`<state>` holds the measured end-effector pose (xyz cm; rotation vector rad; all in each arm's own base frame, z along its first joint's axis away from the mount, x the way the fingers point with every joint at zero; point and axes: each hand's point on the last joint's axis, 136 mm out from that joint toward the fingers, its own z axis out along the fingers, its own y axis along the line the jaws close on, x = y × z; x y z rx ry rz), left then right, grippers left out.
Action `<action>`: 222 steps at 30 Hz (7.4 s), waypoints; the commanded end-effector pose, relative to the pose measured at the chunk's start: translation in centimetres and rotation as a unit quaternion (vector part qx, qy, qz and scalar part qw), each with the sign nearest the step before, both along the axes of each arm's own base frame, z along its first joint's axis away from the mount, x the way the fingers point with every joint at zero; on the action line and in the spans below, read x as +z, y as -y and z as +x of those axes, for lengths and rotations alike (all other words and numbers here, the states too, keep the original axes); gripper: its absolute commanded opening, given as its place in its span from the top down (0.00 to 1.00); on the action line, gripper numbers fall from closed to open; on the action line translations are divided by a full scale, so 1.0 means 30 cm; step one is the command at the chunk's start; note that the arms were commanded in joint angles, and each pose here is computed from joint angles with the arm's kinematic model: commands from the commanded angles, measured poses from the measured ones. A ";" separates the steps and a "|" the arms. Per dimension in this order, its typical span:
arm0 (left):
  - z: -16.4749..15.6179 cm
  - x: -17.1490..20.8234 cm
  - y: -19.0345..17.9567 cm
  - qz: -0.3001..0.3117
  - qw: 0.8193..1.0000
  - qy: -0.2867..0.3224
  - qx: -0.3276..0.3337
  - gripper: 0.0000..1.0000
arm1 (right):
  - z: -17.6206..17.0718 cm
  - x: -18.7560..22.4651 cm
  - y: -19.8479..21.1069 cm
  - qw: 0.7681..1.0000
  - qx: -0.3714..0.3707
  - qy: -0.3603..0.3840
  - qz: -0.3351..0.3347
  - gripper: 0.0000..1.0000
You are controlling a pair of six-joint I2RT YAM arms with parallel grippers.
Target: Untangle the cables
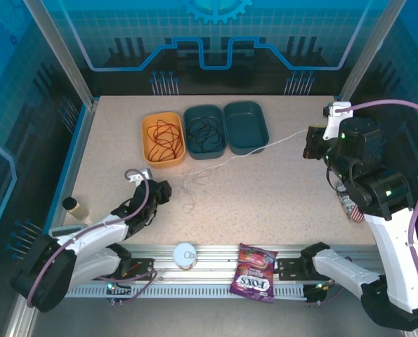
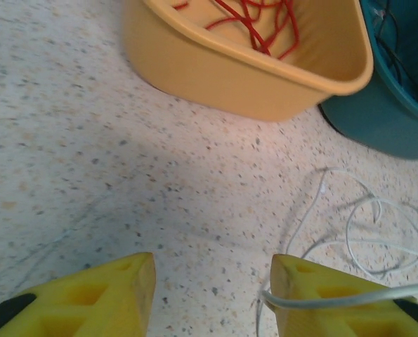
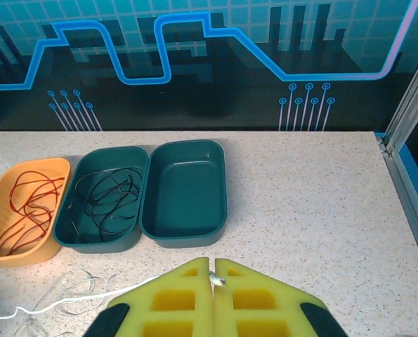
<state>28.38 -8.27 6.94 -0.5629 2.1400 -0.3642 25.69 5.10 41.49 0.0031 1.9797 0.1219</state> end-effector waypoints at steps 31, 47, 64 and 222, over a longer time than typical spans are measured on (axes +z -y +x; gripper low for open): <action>-0.085 -0.047 -0.251 -0.192 0.960 -0.013 0.205 0.43 | -0.065 0.072 0.127 0.996 -0.080 0.046 -0.008 1.00; -0.024 0.014 -0.308 -0.285 0.939 -0.001 0.192 0.09 | -0.091 0.046 0.172 0.993 -0.109 0.039 -0.021 1.00; 0.056 0.299 -0.231 -0.315 0.940 0.122 0.033 0.63 | -0.024 -0.070 0.025 0.999 -0.021 -0.007 0.038 1.00; 0.105 0.359 0.621 0.020 0.814 0.047 -0.578 0.82 | 0.243 -0.767 -0.529 0.929 0.338 -0.125 0.087 1.00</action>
